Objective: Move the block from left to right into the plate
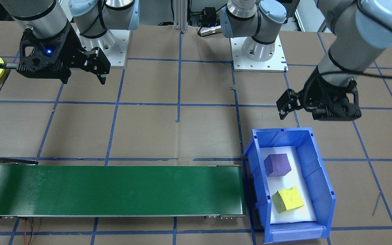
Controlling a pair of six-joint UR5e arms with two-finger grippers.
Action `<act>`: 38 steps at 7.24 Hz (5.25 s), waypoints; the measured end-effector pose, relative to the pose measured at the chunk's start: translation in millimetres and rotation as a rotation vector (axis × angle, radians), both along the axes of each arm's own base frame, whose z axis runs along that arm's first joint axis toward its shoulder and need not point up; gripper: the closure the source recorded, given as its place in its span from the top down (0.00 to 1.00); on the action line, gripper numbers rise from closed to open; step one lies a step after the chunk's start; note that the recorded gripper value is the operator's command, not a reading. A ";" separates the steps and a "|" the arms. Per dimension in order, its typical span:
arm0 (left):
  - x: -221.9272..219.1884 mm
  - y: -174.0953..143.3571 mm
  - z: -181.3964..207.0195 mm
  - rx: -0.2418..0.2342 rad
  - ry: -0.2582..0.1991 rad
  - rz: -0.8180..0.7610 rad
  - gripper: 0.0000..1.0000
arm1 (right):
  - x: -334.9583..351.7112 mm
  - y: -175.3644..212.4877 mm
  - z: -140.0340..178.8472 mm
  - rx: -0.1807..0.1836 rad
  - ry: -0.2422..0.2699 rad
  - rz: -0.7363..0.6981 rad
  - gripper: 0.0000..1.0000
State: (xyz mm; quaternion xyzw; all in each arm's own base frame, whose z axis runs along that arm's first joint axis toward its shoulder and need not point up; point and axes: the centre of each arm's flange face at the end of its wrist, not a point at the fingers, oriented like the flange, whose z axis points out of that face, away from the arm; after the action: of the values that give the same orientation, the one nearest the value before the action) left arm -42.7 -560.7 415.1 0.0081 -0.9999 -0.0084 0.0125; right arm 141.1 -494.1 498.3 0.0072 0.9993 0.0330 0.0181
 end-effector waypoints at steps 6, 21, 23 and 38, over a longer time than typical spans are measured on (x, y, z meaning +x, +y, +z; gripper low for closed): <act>15.2 -48.2 -141.3 0.026 0.014 -0.009 1.00 | -3.8 -1.4 -1.2 0.001 -0.009 0.005 1.00; -99.4 -90.3 -40.2 -0.137 0.052 -0.043 0.19 | -3.8 -1.7 -3.5 0.003 -0.010 0.002 1.00; -156.9 -95.9 -74.3 -0.157 0.058 -0.101 0.19 | -2.7 -2.1 -0.7 -0.004 -0.024 0.001 1.00; -20.4 -141.4 -81.1 -0.193 -0.043 0.101 1.00 | 0.4 -34.2 -24.8 -0.078 -0.051 0.003 1.00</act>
State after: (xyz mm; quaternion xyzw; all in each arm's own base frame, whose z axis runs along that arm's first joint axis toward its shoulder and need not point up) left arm -63.1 -702.1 334.0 0.0575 -0.9944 0.0889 -0.0081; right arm 141.5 -528.3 473.5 0.0041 0.9990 -0.0059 0.0439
